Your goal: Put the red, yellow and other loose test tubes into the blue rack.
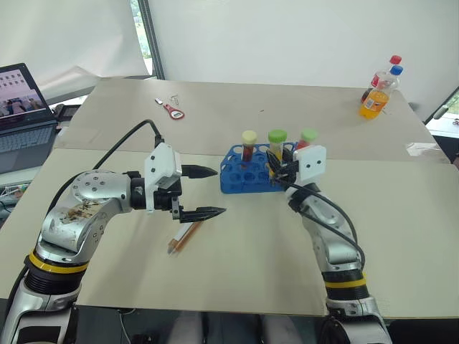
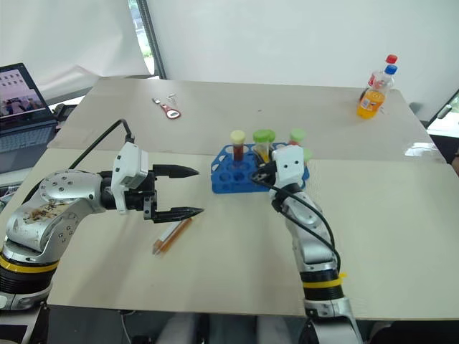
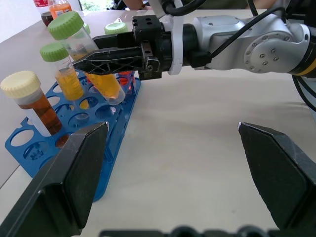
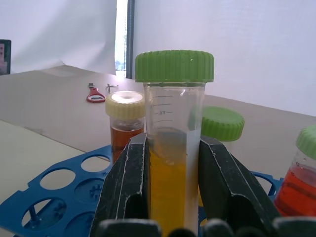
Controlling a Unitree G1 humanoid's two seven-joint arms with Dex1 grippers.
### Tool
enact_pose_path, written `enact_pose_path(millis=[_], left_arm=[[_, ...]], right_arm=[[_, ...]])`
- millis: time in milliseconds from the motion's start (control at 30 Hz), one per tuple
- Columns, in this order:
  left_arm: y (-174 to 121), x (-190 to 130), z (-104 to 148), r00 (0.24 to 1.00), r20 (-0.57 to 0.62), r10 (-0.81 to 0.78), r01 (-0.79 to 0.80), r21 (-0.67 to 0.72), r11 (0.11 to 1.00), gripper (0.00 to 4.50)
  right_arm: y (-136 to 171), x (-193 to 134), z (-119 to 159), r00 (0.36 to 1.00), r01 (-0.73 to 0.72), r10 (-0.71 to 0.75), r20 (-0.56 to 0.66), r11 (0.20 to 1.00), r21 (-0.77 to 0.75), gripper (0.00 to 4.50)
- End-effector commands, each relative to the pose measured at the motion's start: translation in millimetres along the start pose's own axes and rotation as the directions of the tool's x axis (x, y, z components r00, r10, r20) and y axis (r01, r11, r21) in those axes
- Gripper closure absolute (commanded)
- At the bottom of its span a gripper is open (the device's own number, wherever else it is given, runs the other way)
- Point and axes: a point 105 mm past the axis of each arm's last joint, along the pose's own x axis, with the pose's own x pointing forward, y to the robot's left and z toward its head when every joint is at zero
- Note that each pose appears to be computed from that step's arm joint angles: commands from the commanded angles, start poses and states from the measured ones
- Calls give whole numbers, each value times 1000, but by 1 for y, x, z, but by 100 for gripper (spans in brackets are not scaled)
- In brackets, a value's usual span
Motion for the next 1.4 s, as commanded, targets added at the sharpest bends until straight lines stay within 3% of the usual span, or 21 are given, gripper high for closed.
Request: enact_pose_path(millis=[33,467,1133,1200,1400], left_arm=[[-3,0,9,1000,23,1,-2,32,1000,0],[-4,0,3,1000,25,5,-6,32,999,0],[2,5,6,995,64,79,-76,-49,996,0],[3,5,6,995,60,85,-82,-54,995,0],[8,2,-4,991,-49,126,-130,-74,989,0]], right_arm=[[-6,1,8,998,35,-34,50,999,-12,354],[1,0,-4,998,55,-52,44,996,-63,354],[6,-10,-12,986,158,-162,48,984,87,354],[8,-11,-11,986,155,-161,54,983,100,248],[9,-20,-17,990,140,-141,11,987,78,47]])
